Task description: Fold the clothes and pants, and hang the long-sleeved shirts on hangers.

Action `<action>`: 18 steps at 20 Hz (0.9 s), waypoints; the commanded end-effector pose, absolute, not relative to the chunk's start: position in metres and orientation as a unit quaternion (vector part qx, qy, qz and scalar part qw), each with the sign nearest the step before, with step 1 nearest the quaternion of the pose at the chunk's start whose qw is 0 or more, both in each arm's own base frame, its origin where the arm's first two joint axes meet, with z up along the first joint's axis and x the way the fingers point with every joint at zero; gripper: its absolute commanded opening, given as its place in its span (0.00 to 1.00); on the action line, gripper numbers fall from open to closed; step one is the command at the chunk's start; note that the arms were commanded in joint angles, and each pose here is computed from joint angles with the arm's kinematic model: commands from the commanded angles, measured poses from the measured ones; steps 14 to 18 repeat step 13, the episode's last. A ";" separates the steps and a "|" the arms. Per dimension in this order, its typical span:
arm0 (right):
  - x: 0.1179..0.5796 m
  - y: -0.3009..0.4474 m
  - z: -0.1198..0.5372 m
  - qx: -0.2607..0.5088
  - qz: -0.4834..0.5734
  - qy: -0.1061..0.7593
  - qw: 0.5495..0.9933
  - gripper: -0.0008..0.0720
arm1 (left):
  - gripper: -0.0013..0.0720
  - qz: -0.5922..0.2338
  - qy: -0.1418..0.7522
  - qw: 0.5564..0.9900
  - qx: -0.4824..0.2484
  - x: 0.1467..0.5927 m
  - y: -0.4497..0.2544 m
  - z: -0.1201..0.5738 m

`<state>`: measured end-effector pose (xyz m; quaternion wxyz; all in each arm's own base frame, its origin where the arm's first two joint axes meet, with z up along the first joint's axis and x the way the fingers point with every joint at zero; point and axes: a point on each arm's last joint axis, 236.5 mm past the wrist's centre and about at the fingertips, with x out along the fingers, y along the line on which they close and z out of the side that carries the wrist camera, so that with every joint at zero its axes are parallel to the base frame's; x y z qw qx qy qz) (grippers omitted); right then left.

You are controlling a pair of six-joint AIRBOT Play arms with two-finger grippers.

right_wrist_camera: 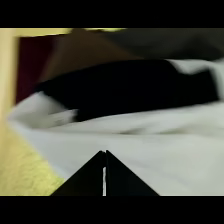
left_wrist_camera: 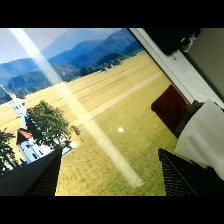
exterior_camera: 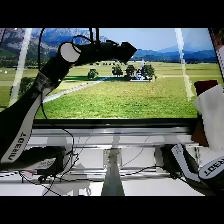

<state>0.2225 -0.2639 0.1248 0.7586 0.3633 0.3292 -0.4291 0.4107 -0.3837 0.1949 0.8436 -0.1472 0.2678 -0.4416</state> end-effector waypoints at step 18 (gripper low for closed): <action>0.385 -0.009 0.196 -0.143 0.069 0.323 0.933 0.04 | 0.97 -0.441 0.268 0.844 -0.147 0.411 -0.383 0.194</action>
